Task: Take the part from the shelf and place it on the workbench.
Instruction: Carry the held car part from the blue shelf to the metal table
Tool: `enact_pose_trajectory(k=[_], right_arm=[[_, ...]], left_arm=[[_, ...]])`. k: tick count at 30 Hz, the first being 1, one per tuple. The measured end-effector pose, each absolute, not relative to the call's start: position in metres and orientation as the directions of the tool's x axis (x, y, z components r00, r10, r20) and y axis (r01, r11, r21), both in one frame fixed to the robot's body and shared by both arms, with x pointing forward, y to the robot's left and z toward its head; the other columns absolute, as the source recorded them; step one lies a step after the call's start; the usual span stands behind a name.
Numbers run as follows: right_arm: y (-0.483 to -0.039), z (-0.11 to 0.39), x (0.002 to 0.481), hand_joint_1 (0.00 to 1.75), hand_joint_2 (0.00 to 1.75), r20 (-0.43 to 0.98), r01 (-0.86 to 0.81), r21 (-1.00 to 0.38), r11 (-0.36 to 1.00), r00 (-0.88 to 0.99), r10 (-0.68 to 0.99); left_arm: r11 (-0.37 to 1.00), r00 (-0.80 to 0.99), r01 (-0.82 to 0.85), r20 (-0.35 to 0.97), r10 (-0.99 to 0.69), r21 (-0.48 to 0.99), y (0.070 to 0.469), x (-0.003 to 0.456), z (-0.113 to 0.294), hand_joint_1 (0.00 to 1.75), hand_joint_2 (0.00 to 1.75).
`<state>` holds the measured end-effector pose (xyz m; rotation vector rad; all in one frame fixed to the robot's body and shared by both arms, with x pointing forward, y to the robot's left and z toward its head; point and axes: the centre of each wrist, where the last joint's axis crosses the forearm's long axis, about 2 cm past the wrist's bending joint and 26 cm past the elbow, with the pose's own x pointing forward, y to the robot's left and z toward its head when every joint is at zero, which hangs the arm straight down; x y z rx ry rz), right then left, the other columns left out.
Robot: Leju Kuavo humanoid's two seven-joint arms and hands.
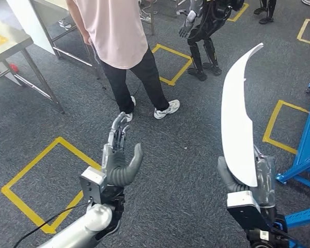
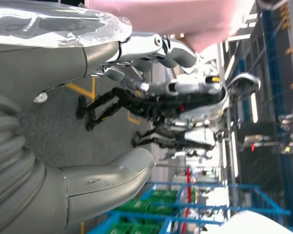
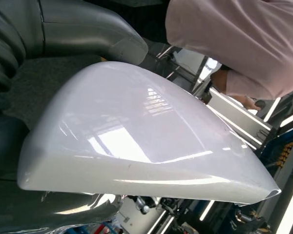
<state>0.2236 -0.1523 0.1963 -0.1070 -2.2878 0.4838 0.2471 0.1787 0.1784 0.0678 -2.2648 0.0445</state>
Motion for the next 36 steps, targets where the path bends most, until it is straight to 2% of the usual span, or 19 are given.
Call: enact_pose_trajectory(k=[36], right_arm=[[-0.1532,0.1969,0.224,1.75,1.75,0.699,-0.078,-0.365,0.928,-0.682,0.218]], left_arm=[[0.998,-0.622,-0.067,0.782,-0.045,0.004,0.1774,0.242,0.1712,0.0,1.75]])
